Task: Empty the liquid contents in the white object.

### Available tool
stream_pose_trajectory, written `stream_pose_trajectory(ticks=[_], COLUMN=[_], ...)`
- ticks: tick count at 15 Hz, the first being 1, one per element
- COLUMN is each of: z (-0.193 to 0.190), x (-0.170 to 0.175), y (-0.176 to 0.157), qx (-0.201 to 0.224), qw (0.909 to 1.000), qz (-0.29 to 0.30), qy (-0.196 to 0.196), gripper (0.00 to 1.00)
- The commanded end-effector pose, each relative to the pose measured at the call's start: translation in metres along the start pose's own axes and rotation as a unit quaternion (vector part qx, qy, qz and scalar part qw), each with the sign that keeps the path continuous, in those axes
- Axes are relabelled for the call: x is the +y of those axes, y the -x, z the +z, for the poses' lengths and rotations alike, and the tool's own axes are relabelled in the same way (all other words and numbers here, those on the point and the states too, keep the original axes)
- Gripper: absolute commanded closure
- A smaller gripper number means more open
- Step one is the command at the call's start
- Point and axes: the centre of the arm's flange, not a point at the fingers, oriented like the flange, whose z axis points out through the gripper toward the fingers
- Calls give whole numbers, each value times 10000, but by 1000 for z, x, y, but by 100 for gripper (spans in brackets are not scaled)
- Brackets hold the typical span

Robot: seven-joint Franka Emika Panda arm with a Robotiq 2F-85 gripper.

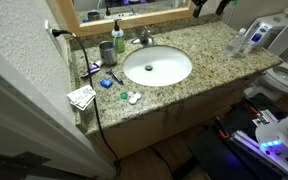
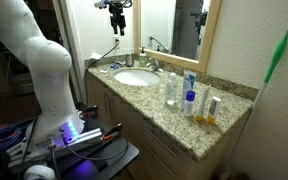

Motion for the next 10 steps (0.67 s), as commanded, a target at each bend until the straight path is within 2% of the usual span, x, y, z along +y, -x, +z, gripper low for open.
stream_pose_trajectory(ticks=[1,6,8,9,10], z=[53,115,115,116,119], x=[-38,-108,-127,-110,-120], y=[-24,-27,-17,-19,-15], qx=[-290,-243,-303,-287,-322], qw=[9986,9866,9825,9869,9856], qz=[2,288,224,276,251], qy=[-453,-1590,-1822,-1563,-1642], gripper=[0,0,0,0,0])
